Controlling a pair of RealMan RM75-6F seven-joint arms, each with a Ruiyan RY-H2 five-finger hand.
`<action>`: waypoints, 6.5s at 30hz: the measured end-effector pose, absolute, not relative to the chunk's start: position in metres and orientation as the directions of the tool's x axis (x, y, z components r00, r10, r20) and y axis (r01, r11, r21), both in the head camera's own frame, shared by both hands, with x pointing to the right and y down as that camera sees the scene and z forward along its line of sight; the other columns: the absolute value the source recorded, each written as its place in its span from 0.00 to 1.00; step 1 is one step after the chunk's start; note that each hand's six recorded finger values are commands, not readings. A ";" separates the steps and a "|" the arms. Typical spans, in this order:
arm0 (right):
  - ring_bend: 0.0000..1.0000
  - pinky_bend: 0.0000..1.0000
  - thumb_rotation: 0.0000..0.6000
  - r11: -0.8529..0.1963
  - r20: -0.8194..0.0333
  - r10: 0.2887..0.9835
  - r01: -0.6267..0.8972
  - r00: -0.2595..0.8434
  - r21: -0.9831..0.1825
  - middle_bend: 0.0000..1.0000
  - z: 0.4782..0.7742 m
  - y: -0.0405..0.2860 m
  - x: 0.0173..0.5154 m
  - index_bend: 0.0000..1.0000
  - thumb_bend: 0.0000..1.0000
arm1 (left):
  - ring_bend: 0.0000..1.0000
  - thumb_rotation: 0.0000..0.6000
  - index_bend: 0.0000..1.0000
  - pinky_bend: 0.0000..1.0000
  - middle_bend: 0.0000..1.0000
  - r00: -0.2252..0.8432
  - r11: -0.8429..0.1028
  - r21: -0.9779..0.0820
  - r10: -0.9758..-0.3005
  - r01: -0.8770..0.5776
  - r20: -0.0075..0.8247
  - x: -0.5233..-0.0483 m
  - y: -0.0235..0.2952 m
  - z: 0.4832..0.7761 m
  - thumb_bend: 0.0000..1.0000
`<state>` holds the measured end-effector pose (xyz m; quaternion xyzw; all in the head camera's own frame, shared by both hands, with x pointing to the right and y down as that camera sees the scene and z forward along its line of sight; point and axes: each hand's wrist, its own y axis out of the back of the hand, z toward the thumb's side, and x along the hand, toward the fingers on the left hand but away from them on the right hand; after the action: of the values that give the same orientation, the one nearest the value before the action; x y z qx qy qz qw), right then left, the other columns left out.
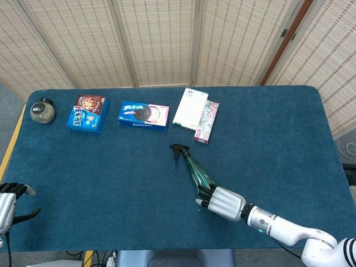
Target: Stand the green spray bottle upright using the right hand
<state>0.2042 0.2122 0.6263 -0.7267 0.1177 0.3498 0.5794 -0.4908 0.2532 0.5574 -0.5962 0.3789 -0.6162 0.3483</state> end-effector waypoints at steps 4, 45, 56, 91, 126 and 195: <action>0.06 0.27 1.00 -0.290 -0.653 0.242 -0.588 0.718 -0.755 0.22 0.625 0.210 0.209 0.22 1.00 | 0.33 1.00 0.49 0.29 0.48 -0.050 -0.470 -0.882 -0.881 -0.024 0.471 -0.491 0.253 0.557 0.00; 0.06 0.27 1.00 -0.257 -0.753 0.480 -0.749 0.449 -0.611 0.23 0.621 0.150 0.304 0.24 1.00 | 0.33 1.00 0.49 0.33 0.48 -0.049 -0.478 -0.878 -0.876 -0.032 0.479 -0.488 0.255 0.561 0.00; 0.06 0.27 1.00 -0.274 -0.728 0.496 -0.710 0.473 -0.648 0.23 0.615 0.151 0.300 0.24 0.99 | 0.33 1.00 0.49 0.34 0.48 -0.054 -0.478 -0.878 -0.876 -0.034 0.480 -0.490 0.256 0.561 0.00; 0.00 0.23 1.00 -0.450 -0.570 0.532 -0.362 0.625 -0.817 0.00 0.643 0.174 0.235 0.00 0.00 | 0.33 1.00 0.49 0.34 0.48 -0.072 -0.480 -0.876 -0.873 -0.048 0.482 -0.498 0.261 0.560 0.00; 0.00 0.21 1.00 -0.278 -0.567 0.660 -0.541 0.492 -0.793 0.00 0.687 0.131 0.303 0.00 0.00 | 0.34 1.00 0.49 0.36 0.48 -0.078 -0.490 -0.870 -0.866 -0.060 0.493 -0.500 0.267 0.563 0.00; 0.08 0.21 1.00 -0.536 -0.686 0.555 -0.428 0.470 -0.727 0.36 0.722 0.138 0.189 0.28 0.06 | 0.36 1.00 0.48 0.39 0.47 -0.098 -0.482 -0.875 -0.870 -0.045 0.484 -0.522 0.268 0.554 0.00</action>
<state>0.1890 0.1385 0.7216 -0.7107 -0.0447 0.5129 0.4795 -0.5220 0.2679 0.5541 -0.5866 0.3900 -0.6300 0.3270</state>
